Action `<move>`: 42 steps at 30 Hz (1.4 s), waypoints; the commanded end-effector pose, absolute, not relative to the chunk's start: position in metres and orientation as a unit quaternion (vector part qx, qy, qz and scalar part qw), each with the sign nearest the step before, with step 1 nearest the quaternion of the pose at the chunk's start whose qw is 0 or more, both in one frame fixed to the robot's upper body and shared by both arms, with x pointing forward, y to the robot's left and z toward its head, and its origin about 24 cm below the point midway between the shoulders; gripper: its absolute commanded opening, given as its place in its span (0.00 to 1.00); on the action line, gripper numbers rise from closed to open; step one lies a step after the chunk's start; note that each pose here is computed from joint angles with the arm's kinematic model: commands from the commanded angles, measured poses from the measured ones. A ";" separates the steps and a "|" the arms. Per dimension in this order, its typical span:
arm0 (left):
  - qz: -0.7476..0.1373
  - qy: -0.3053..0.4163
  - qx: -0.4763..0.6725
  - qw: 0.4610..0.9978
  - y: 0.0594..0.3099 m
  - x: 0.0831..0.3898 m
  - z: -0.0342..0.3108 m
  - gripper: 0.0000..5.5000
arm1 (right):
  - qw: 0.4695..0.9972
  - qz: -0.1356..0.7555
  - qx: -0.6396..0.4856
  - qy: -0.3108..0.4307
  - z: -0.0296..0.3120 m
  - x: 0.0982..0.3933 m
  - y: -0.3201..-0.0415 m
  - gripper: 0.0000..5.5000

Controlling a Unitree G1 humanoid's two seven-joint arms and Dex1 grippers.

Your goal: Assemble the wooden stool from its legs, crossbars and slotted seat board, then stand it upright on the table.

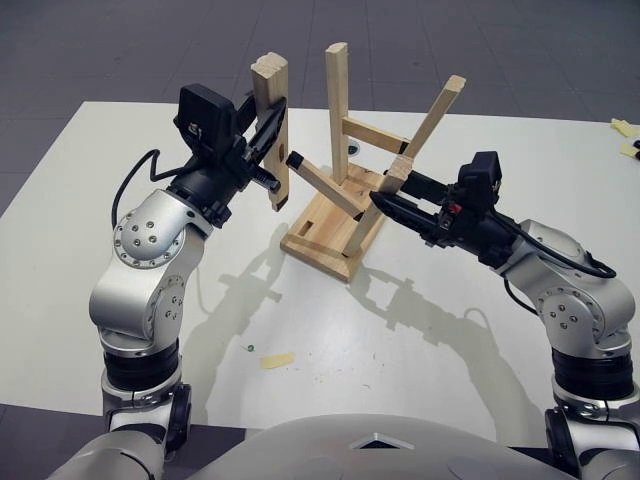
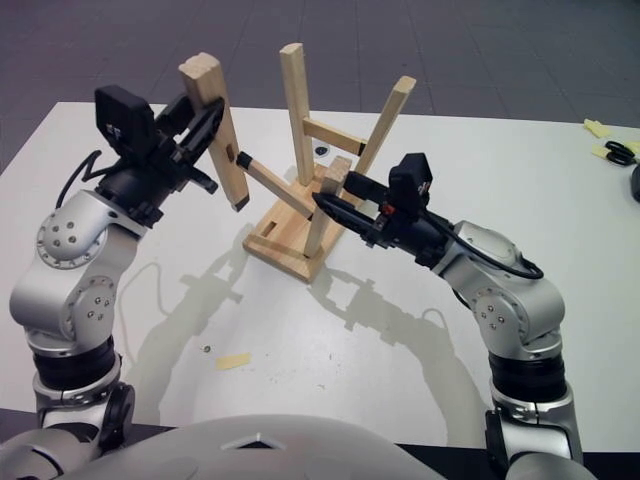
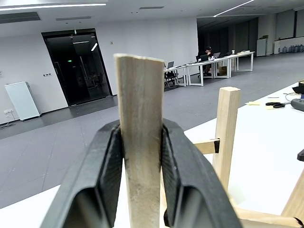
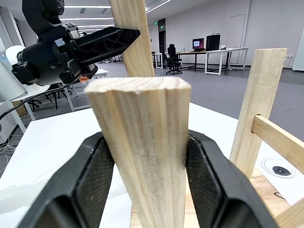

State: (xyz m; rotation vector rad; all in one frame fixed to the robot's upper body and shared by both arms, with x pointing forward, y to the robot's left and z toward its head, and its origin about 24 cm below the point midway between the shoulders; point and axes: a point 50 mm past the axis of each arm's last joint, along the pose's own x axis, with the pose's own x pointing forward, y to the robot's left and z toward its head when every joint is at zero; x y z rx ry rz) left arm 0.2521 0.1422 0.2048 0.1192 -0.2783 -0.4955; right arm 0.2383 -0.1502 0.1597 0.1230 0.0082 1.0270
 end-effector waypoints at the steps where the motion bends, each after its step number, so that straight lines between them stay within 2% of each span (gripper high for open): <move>1: -0.239 -0.148 0.062 0.958 0.141 0.255 0.208 0.18 | 0.871 0.485 0.062 0.053 0.143 0.238 -0.150 0.40; 27: -0.263 -0.138 0.065 0.953 0.133 0.253 0.204 0.18 | 0.873 0.480 0.074 0.047 0.143 0.237 -0.148 0.40; 42: -0.314 -0.146 0.102 0.933 0.106 0.252 0.201 0.18 | 0.881 0.463 0.083 0.038 0.146 0.240 -0.151 0.40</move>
